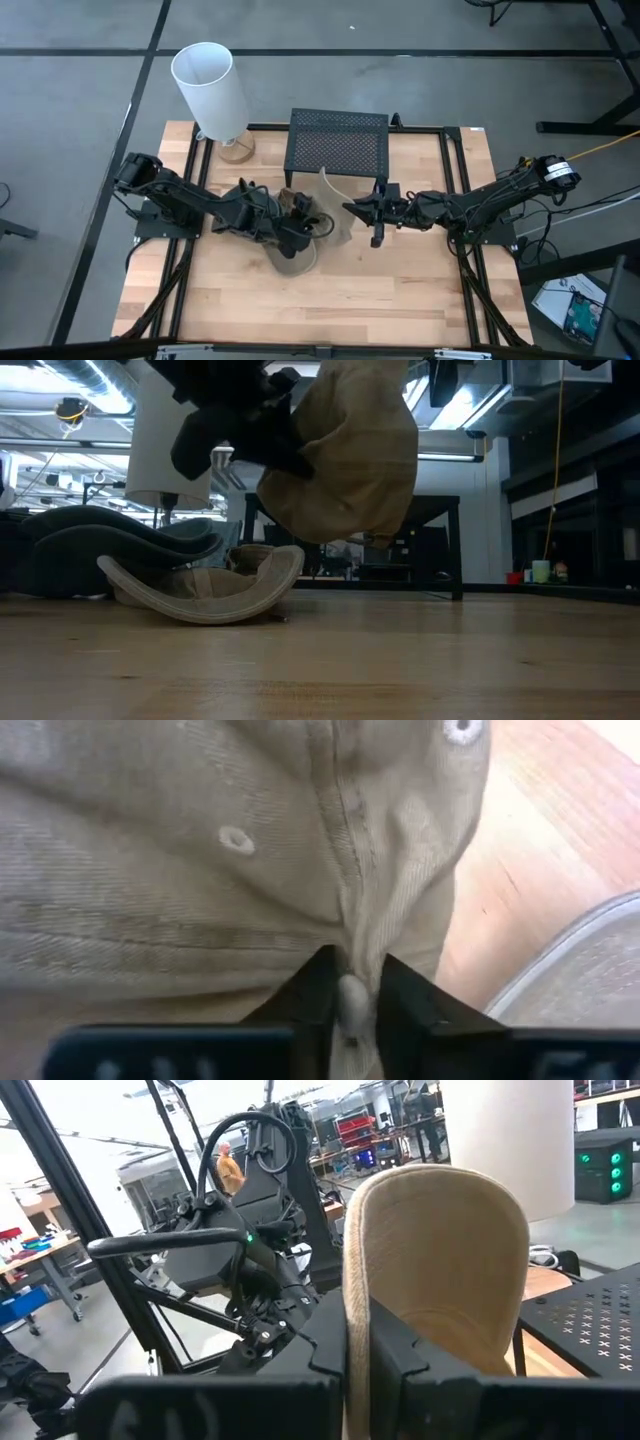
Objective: Pick & Place hat
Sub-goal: Put the right brown cap on the shelf
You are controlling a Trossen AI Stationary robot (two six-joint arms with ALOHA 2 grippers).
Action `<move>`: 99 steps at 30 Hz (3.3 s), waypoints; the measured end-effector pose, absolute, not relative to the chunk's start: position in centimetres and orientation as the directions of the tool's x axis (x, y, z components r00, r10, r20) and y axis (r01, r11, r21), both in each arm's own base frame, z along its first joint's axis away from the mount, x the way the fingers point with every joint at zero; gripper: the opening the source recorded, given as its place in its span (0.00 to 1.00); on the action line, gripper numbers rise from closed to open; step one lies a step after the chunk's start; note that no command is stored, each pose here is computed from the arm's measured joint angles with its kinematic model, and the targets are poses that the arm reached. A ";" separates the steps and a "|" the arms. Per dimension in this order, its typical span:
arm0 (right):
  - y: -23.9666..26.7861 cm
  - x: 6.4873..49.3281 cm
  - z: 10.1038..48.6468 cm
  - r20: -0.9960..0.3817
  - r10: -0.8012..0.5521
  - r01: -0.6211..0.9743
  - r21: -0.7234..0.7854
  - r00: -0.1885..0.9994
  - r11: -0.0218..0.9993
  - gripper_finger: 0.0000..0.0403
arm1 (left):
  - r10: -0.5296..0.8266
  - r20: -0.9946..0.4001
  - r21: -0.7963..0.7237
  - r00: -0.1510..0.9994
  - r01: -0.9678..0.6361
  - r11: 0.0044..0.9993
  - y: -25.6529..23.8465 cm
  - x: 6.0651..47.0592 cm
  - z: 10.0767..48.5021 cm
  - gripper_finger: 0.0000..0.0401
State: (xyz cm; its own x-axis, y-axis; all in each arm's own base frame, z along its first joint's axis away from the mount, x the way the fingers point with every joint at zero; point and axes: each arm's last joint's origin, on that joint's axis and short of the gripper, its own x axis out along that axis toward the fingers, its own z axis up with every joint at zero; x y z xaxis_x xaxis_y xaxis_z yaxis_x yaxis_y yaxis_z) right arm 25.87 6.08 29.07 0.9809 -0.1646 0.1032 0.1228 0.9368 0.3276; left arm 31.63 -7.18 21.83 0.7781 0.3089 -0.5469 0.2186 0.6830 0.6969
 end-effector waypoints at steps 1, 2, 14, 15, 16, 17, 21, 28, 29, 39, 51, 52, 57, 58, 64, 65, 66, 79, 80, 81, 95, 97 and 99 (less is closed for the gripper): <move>6.1 25.9 29.1 0.103 -0.165 0.124 0.325 0.981 0.938 0.04 | 0.314 -0.545 0.696 0.777 0.211 0.687 -7.2 31.6 21.8 0.06; 6.1 25.9 29.1 0.104 -0.165 0.124 0.325 0.981 0.938 0.04 | 0.320 -0.542 0.697 0.777 0.203 0.688 -7.2 31.6 21.8 0.06; 5.7 25.5 29.4 0.112 -0.259 0.212 0.320 0.959 0.923 0.06 | 0.524 -0.384 0.832 0.760 0.039 0.553 -10.5 29.8 23.0 0.06; 5.7 25.5 29.4 0.111 -0.270 0.223 0.321 0.956 0.920 0.06 | 0.540 -0.361 0.838 0.760 0.010 0.546 -10.8 29.6 23.3 0.06; 5.7 25.5 29.4 0.109 -0.281 0.233 0.322 0.954 0.918 0.07 | 0.549 -0.341 0.841 0.763 -0.013 0.541 -11.0 29.3 23.7 0.06; 5.7 25.5 29.4 0.105 -0.292 0.245 0.321 0.951 0.915 0.07 | 0.559 -0.324 0.845 0.763 -0.033 0.534 -11.3 28.9 24.1 0.06; 5.6 25.5 29.2 0.084 -0.298 0.260 0.306 0.951 0.916 0.08 | 0.563 -0.263 0.824 0.784 -0.121 0.554 -12.0 27.4 26.2 0.06; 5.7 25.6 28.5 0.018 -0.292 0.274 0.291 0.956 0.917 0.11 | 0.574 -0.177 0.794 0.800 -0.228 0.563 -11.9 24.7 29.7 0.06; 5.7 25.6 28.4 0.010 -0.289 0.275 0.285 0.957 0.918 0.13 | 0.585 -0.163 0.796 0.794 -0.244 0.553 -11.9 24.4 30.1 0.06; 6.0 25.6 27.6 -0.063 -0.165 0.177 0.357 0.984 0.917 0.40 | 0.705 -0.051 0.846 0.707 -0.345 0.407 -12.2 21.4 32.5 0.06; 6.4 25.5 26.3 -0.201 -0.006 0.084 0.382 0.979 0.920 0.66 | 0.629 -0.052 0.801 0.776 -0.344 0.491 -12.1 19.5 34.2 0.06; 6.4 25.5 26.3 -0.199 -0.006 0.080 0.367 0.980 0.927 0.67 | 0.595 -0.063 0.793 0.801 -0.322 0.517 -12.0 19.6 34.2 0.06; 6.4 25.6 27.2 -0.109 -0.020 0.052 0.301 0.994 0.952 0.67 | 0.436 -0.118 0.769 0.892 -0.196 0.609 -11.6 20.6 34.0 0.06; 6.4 25.7 27.4 -0.086 -0.020 0.044 0.297 0.996 0.954 0.67 | 0.425 -0.123 0.763 0.897 -0.188 0.618 -11.4 20.9 33.9 0.06; 6.2 25.8 28.1 -0.010 0.015 -0.011 0.275 1.000 0.961 0.67 | 0.319 -0.117 0.740 0.940 -0.132 0.659 -10.8 23.1 33.7 0.06; 6.1 25.8 28.1 -0.009 0.024 -0.020 0.274 1.000 0.961 0.67 | 0.299 -0.105 0.741 0.948 -0.126 0.660 -10.8 23.5 33.7 0.06; 6.0 25.9 28.2 -0.007 0.032 -0.029 0.274 0.999 0.961 0.67 | 0.277 -0.092 0.743 0.956 -0.120 0.659 -10.9 23.9 33.7 0.06; 5.4 27.8 27.3 0.079 0.090 -0.107 0.233 0.993 0.967 0.67 | 0.124 -0.013 0.738 0.992 -0.074 0.671 -9.8 28.7 32.1 0.06; 5.4 28.0 27.2 0.083 0.089 -0.106 0.231 0.993 0.967 0.67 | 0.122 -0.014 0.737 0.992 -0.072 0.671 -9.8 28.8 32.0 0.06; 5.4 28.1 27.1 0.086 0.087 -0.105 0.230 0.992 0.967 0.67 | 0.121 -0.016 0.738 0.992 -0.070 0.672 -9.7 28.9 32.0 0.06; 5.2 29.2 26.8 0.192 0.289 -0.327 0.209 0.938 0.921 0.74 | 0.156 -0.045 0.721 0.987 -0.076 0.689 -9.6 29.2 31.4 0.06; 5.2 29.3 26.6 0.187 0.272 -0.309 0.211 0.944 0.927 0.79 | 0.166 -0.058 0.716 0.984 -0.075 0.694 -9.6 29.2 31.2 0.06; 5.1 29.3 26.6 0.185 0.226 -0.264 0.216 0.956 0.940 0.84 | 0.172 -0.071 0.717 0.982 -0.069 0.693 -9.4 29.2 31.1 0.06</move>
State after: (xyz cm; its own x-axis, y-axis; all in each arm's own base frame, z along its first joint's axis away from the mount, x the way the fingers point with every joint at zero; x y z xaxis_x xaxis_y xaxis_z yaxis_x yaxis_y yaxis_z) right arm 29.34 5.06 26.59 0.9562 0.2265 0.1855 -0.2645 0.9400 0.2156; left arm 29.22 -9.43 31.09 0.9825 0.1723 -0.0714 -0.0694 0.6934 0.7172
